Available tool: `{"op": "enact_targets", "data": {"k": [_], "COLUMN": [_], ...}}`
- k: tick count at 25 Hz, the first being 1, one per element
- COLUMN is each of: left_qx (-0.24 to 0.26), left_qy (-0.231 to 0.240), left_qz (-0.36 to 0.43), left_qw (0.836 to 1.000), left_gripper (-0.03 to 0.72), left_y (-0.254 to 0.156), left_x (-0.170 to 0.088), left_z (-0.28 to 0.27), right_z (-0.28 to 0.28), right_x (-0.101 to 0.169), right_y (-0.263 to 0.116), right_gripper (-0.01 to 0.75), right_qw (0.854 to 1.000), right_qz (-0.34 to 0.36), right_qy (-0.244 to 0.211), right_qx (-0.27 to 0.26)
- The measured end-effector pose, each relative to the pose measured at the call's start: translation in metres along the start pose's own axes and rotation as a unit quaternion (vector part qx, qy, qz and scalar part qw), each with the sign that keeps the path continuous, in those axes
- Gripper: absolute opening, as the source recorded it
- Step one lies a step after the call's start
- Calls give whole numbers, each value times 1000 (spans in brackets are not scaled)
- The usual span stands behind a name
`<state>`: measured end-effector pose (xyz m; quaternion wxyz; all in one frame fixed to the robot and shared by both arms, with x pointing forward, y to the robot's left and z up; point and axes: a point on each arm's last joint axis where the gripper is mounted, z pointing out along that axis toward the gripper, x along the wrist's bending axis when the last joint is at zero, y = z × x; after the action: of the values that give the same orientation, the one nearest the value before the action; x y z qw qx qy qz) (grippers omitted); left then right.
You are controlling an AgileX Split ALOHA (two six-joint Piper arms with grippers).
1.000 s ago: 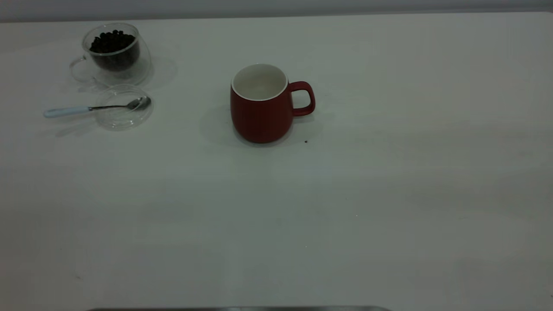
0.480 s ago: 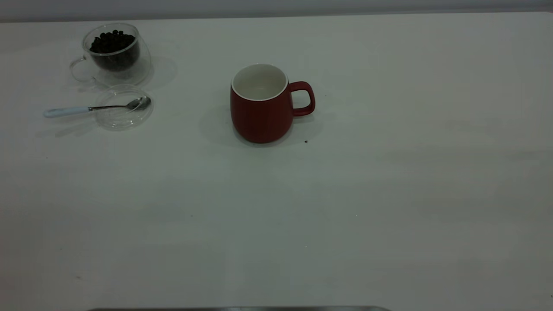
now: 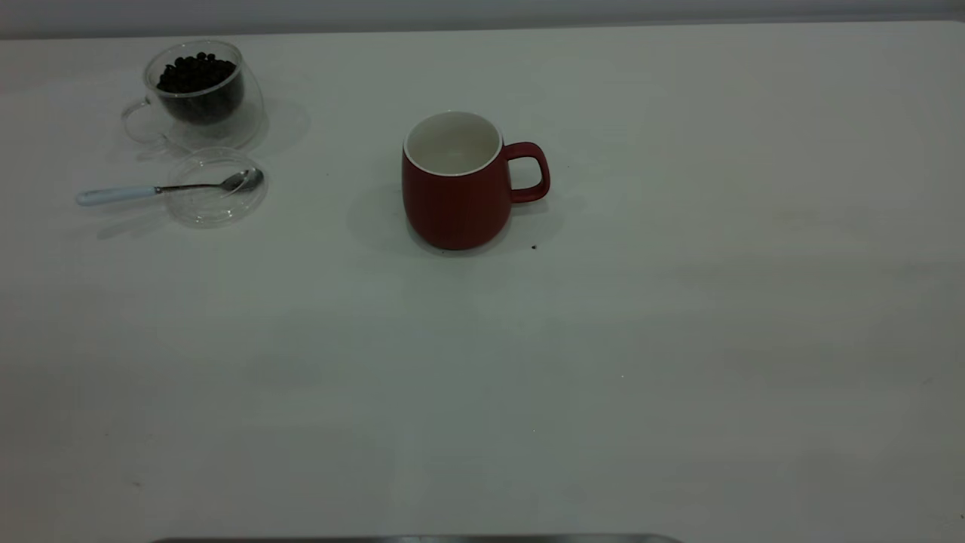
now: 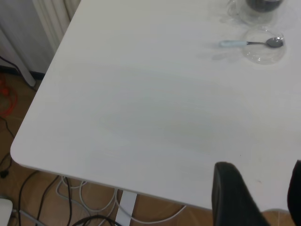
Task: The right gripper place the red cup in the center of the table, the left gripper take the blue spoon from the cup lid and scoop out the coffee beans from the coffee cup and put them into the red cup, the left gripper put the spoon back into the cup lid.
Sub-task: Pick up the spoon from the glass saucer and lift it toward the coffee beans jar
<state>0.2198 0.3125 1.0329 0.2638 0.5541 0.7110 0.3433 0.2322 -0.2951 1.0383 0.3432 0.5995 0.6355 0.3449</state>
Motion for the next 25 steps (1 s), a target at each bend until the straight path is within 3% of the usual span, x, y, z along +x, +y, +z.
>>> {"op": "enact_targets", "data": {"k": [25], "left_qx": [0], "left_qy": [2], "left_qz": [0], "left_qw": [1000], "left_gripper": [354], "left_y": [0], "left_x": [0], "left_z": [0], "right_z": [0], "right_x": [0], "right_y": [0], "right_gripper": [419], "right_qw": [1000], "right_qz": [0], "right_qy": [0], "right_qx": [0]}}
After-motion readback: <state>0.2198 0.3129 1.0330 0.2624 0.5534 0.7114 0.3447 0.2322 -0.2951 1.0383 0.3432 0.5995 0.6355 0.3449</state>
